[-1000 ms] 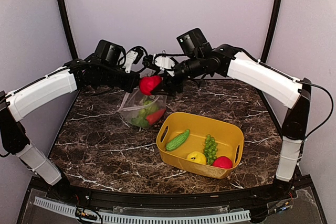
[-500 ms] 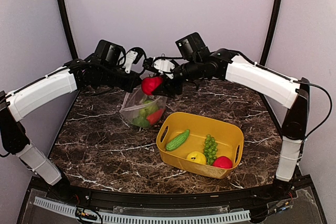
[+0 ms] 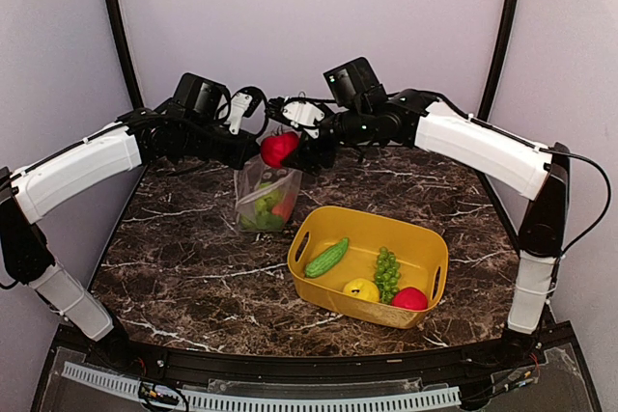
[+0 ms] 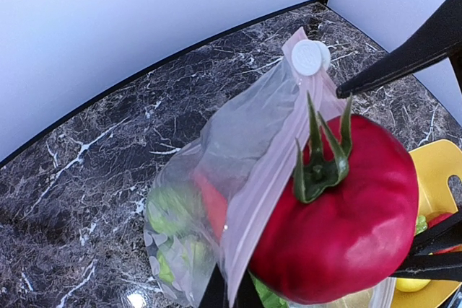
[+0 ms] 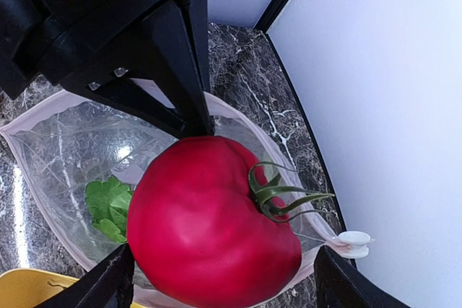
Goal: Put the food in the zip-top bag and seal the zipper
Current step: Place the fake vegetable in the zipper food storage bag.
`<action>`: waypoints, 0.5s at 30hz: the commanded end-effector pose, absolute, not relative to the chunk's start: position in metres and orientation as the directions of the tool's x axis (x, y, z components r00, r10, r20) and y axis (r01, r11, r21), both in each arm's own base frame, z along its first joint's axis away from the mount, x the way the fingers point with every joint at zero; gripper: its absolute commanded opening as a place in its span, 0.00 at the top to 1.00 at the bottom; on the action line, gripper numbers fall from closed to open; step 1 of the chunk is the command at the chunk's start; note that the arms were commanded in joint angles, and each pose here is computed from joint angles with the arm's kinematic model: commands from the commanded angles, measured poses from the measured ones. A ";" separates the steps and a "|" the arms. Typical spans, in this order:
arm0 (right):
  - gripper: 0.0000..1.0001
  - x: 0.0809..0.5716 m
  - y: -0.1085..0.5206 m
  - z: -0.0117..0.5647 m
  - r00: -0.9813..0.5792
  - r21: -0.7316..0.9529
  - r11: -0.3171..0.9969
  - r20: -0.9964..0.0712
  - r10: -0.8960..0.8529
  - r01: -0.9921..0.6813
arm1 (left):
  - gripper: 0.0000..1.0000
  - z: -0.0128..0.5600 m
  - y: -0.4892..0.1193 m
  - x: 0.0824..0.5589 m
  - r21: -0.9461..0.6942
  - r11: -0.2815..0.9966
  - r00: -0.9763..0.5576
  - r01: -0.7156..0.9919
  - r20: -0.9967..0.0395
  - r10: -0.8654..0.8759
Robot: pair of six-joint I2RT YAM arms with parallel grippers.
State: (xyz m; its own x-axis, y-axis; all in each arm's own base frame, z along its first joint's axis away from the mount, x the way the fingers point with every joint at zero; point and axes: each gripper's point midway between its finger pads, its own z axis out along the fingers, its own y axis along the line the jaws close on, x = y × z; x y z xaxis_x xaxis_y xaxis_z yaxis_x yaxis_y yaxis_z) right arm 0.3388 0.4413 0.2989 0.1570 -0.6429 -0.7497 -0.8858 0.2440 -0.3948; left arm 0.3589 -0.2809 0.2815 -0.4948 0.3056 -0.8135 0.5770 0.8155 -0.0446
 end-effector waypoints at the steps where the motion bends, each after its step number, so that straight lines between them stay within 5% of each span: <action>1: 0.17 0.338 0.435 0.320 0.153 -0.404 0.291 -0.773 -0.616 -0.867 | 0.99 0.296 -0.276 0.356 -0.053 0.821 -0.479 0.568 -0.833 0.278; 8: 0.13 0.305 0.437 0.339 0.172 -0.344 0.195 -0.793 -0.585 -0.919 | 0.99 0.288 -0.268 0.363 -0.021 0.853 -0.502 0.521 -0.816 0.287; 15: 0.14 0.248 0.435 0.317 0.233 -0.263 -0.036 -0.773 -0.590 -0.964 | 0.99 0.287 -0.270 0.363 -0.032 0.850 -0.505 0.526 -0.816 0.282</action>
State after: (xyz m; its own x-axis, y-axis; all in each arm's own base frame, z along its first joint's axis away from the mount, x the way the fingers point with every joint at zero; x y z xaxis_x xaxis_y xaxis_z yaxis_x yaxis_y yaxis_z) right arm 0.2914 0.4389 0.3122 0.1769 -0.6185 -0.7656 -0.9443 0.1127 -0.3092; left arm 0.3634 -0.2743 0.2814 -0.5017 0.2929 -0.8139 0.5392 0.8416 -0.0295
